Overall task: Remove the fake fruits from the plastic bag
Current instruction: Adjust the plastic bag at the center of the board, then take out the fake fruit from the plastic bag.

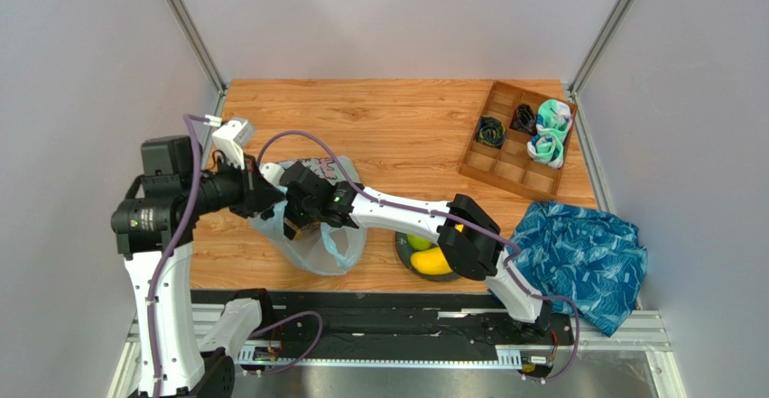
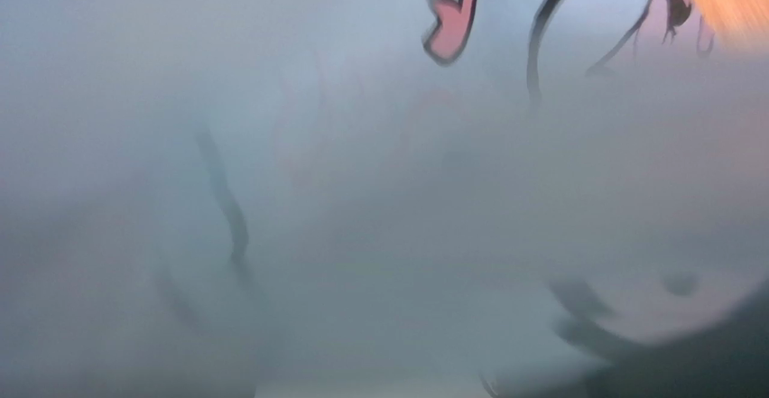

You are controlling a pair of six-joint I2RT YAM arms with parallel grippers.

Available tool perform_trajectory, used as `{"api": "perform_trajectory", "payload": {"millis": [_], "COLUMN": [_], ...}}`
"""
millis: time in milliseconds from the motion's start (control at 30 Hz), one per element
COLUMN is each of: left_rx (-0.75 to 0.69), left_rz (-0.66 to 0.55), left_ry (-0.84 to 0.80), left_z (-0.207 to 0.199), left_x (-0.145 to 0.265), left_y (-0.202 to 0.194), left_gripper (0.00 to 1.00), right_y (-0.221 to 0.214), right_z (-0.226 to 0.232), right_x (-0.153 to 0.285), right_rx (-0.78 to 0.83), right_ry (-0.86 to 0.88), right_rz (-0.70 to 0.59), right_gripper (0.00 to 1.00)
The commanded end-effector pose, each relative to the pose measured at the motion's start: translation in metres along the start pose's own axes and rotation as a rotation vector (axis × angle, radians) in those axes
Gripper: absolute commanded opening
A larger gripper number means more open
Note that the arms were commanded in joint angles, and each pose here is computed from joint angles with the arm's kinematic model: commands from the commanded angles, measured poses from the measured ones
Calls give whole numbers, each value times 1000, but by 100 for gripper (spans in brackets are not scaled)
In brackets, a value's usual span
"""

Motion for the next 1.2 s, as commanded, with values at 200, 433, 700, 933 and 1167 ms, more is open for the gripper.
{"api": "perform_trajectory", "payload": {"millis": [200,433,700,933,1167], "left_rx": [-178,43,47,44,72], "left_rz": [-143,81,82,54,60], "left_ry": [-378,-229,-177,-146,-175], "left_z": [-91,-26,-16,-15,-16], "left_x": [52,-3,-6,-4,-9], "left_y": [61,-3,-10,-4,-7], "left_gripper": [0,0,0,0,0], "right_y": [49,23,-25,-77,-54], "right_z": [11,55,99,137,148], "right_x": [17,-2,29,25,4], "right_rx": [-135,-128,-28,-16,44], "right_ry": [160,301,602,708,751], "right_rz": [-151,-81,47,187,33], "right_gripper": [94,95,93,100,100]}}
Point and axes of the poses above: each gripper's point midway between its finger pads, its own x axis back along the fingers, its own z axis along the line the jaws close on, y = z × x, the point moved 2 cm from there along x, back along the fingers, and after that the axes turned 10 degrees about x, right-handed, at the moved point
